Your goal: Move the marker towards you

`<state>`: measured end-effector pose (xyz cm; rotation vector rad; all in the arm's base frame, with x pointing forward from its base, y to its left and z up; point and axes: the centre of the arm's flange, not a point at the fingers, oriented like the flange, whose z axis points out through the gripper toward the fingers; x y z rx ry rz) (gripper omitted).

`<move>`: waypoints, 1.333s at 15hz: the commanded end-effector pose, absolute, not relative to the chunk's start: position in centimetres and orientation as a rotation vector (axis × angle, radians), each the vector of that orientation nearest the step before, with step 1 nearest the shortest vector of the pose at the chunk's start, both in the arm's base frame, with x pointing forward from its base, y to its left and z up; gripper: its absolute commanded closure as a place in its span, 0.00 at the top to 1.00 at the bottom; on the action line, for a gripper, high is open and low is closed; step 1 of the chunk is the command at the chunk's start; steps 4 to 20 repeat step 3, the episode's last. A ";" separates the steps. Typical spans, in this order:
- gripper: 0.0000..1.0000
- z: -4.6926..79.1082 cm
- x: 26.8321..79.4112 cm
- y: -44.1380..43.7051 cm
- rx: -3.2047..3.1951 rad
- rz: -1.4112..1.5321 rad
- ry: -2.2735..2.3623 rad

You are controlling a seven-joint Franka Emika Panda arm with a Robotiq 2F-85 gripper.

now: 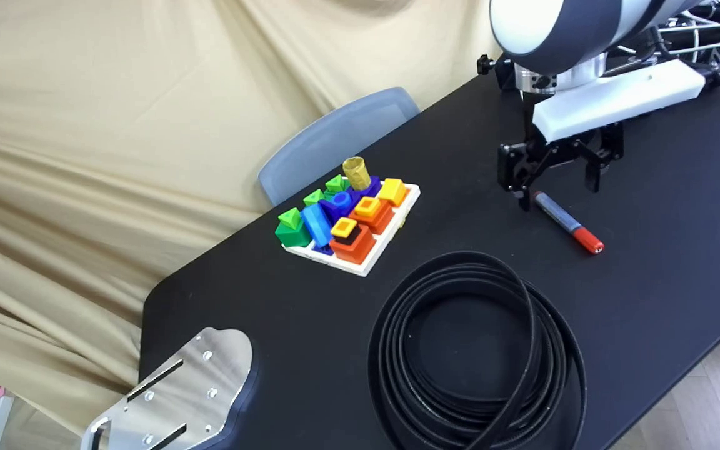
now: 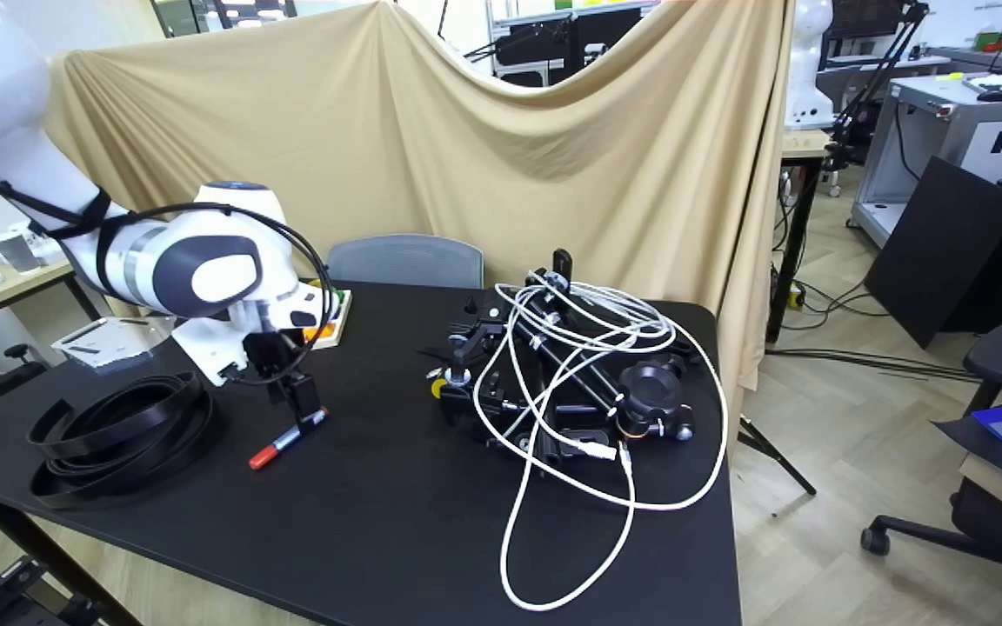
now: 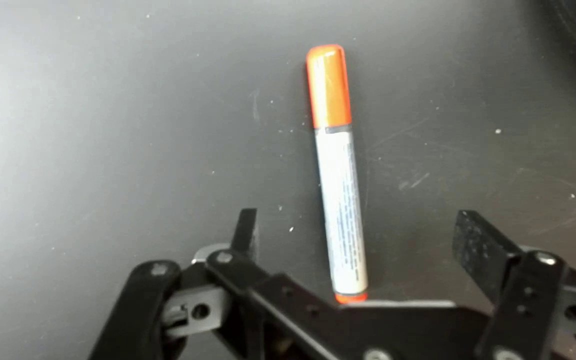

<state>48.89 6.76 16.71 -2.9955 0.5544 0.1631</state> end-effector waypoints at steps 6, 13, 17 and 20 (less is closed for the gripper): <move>1.00 20.1 48.5 6.7 -2.941 0.171 0.686; 1.00 20.1 48.5 6.7 -2.941 0.171 0.686; 1.00 20.1 48.5 6.7 -2.941 0.171 0.686; 1.00 20.1 48.5 6.7 -2.941 0.171 0.686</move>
